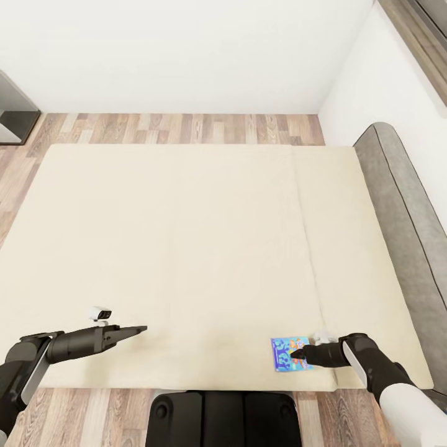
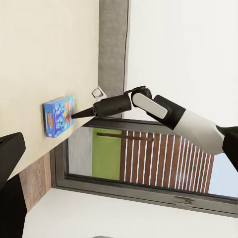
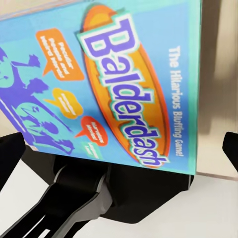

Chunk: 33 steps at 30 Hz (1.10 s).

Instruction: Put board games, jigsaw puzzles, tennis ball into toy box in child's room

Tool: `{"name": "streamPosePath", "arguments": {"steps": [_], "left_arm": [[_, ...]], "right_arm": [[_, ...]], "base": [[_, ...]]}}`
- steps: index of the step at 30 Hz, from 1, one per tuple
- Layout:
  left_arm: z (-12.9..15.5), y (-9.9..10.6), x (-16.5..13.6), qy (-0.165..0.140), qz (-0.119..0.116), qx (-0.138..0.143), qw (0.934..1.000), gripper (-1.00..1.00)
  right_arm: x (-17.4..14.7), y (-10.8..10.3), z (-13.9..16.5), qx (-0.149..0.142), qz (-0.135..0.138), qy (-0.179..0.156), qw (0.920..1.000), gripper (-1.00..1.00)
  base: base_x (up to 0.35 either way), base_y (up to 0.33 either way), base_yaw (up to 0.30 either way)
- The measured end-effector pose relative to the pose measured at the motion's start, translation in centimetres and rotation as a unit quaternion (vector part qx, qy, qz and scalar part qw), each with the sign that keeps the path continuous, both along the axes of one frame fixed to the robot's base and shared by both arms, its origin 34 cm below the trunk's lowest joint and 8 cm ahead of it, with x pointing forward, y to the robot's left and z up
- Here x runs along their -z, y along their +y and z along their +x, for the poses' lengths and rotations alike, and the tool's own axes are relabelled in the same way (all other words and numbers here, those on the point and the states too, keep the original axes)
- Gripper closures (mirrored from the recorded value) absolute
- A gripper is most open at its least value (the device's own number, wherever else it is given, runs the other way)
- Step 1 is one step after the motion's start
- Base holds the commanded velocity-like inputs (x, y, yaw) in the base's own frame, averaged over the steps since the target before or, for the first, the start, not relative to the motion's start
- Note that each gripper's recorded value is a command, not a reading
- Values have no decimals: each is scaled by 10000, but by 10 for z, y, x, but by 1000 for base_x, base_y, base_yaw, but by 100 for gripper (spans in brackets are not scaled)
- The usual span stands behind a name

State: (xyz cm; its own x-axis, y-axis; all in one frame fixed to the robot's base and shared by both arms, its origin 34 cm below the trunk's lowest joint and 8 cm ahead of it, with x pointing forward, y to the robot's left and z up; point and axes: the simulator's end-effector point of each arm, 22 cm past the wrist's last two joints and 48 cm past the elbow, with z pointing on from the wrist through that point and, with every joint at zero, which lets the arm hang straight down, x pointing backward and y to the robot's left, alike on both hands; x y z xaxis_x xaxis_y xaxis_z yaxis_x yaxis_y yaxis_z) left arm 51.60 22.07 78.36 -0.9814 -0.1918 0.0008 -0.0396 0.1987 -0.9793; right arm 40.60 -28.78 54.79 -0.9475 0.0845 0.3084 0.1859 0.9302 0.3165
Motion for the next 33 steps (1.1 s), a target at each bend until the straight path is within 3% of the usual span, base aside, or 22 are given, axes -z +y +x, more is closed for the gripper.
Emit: {"name": "streamPosePath", "arguments": {"steps": [33], "left_arm": [[0,0,0,6,0,-3,10000,-100]], "right_arm": [[1,8,37,-12,32,-325,9995,-100]], "base": [[0,0,0]]}}
